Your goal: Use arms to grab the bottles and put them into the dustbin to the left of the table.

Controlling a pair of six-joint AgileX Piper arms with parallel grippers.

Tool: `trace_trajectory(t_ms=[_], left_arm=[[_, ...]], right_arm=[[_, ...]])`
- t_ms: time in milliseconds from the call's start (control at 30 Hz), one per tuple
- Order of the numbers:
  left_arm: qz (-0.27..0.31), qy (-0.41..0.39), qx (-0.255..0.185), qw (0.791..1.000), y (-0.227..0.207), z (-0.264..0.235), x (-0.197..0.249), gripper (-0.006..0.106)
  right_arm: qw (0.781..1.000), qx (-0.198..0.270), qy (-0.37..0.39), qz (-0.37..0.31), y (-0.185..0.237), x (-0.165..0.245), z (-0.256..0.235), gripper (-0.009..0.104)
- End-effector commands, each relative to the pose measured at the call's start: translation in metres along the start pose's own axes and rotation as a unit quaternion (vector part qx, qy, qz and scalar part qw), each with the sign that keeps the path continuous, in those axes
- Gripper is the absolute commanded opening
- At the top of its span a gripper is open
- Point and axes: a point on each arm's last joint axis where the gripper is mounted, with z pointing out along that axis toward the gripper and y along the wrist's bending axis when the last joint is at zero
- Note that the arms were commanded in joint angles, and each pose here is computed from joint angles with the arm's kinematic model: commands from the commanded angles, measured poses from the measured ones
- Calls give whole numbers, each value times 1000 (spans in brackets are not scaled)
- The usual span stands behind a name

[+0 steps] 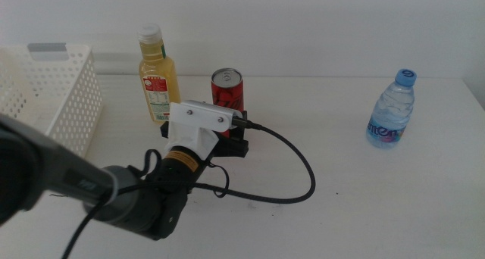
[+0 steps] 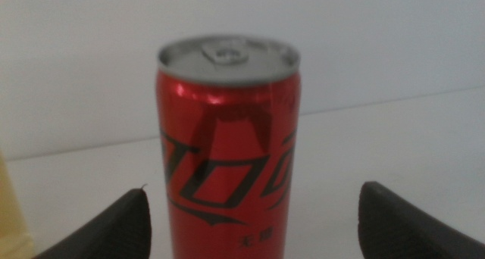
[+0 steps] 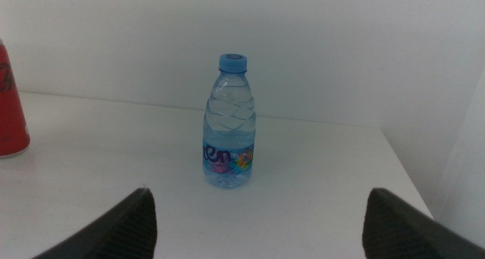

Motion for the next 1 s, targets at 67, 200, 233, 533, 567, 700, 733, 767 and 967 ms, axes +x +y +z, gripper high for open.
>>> trace_trajectory(t_ms=[67,200,233,533,567,700,733,767,967], left_arm=[[-11,-4,-4,1000,-1,18,8,93],[-19,-7,-20,1000,0,34,15,93],[-20,-8,-22,1000,0,36,16,93],[-24,-11,-34,999,5,58,24,93],[-24,-13,-34,999,6,60,24,93],[-21,-11,-31,999,7,64,26,93],[-18,-11,-29,999,7,64,26,93],[-7,-12,-28,1000,7,64,25,92],[59,-7,-6,998,3,65,26,63]], right_arm=[[1000,3,-5,-6,0,0,0,82],[1000,3,-5,-6,0,0,0,82],[1000,3,-5,-6,0,0,0,82],[1000,3,-5,-6,0,0,0,82],[1000,3,-5,-6,0,0,0,82],[1000,3,-5,-6,0,0,0,82],[1000,3,-5,-6,0,0,0,82],[1000,3,-5,-6,0,0,0,82],[1000,3,-5,-6,0,0,0,82]])
